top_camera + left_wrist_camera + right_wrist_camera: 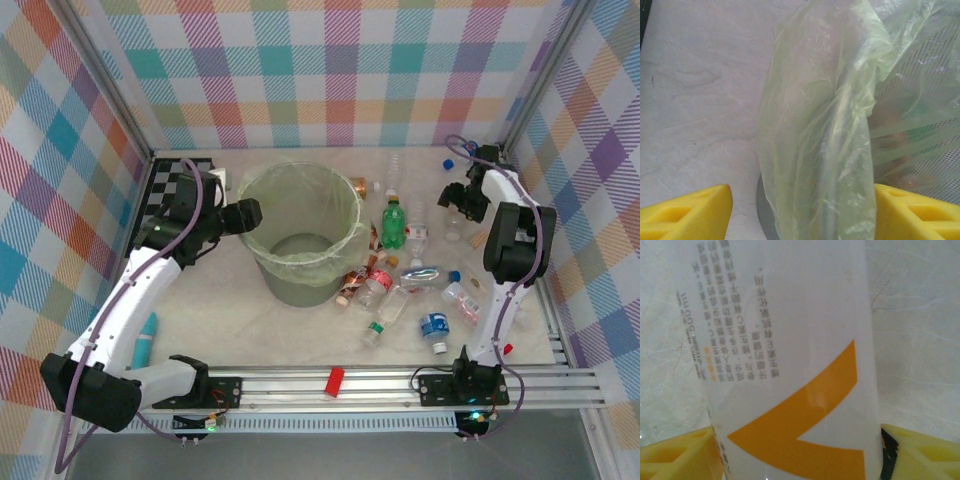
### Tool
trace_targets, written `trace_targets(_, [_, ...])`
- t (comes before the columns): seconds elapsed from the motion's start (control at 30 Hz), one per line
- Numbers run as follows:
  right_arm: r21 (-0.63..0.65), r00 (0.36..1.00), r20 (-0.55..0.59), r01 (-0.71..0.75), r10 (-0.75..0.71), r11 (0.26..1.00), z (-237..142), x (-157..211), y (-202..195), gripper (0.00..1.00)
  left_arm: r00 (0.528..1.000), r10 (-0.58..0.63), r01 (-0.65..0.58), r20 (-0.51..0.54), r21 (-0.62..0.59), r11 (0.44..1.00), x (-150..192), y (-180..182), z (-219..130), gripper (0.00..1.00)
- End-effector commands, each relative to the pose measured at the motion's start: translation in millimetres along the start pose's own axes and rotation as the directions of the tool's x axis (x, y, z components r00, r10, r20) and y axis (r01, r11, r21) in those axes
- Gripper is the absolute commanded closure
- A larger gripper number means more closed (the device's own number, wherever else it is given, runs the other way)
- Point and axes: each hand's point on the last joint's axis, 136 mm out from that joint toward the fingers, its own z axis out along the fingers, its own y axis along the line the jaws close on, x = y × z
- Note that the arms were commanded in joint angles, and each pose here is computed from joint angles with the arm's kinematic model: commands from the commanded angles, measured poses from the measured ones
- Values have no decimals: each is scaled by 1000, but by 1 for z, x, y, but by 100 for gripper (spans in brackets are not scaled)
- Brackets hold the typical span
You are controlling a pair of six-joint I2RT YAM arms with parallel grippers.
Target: Put the plastic bottles in the bin
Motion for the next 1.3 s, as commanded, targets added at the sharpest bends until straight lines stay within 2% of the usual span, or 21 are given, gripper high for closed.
trace_targets(0.0, [-25, 1000, 5, 2, -2, 1000, -6, -4, 6, 29, 996, 43, -49, -80, -66, 997, 17, 10, 8, 31])
trace_targets(0.13, [-39, 999, 37, 9, -7, 999, -22, -10, 10, 37, 996, 56, -61, -74, -72, 996, 13, 10, 6, 34])
trace_targets(0.43, [-115, 989, 141, 52, -36, 992, -87, -22, 30, 56, 996, 57, -62, -75, -60, 996, 12, 8, 10, 41])
trace_targets(0.63, [-212, 975, 216, 103, -57, 972, -149, -18, 54, 59, 996, 59, -63, -68, -62, 996, 10, 7, 10, 44])
trace_targets(0.73, [-307, 954, 285, 181, -91, 934, -197, -8, 85, 59, 996, 60, -64, -64, -60, 996, 8, 7, 11, 46])
trace_targets(0.87, [-386, 903, 391, 336, -178, 859, -275, 22, 138, 57, 996, 58, -62, -67, -55, 997, 7, 5, 14, 52])
trace_targets(1.0, [-465, 838, 464, 505, -286, 727, -339, 71, 196, 57, 996, 59, -62, -69, -46, 997, 6, 3, 15, 57])
trace_targets(1.1, [-503, 785, 479, 612, -393, 610, -361, 117, 239, 58, 996, 62, -65, -67, -49, 997, 3, 2, 14, 62])
trace_targets(1.27, [-529, 673, 459, 732, -580, 430, -365, 188, 298, 58, 995, 79, -83, -62, -62, 995, -4, 2, 9, 69])
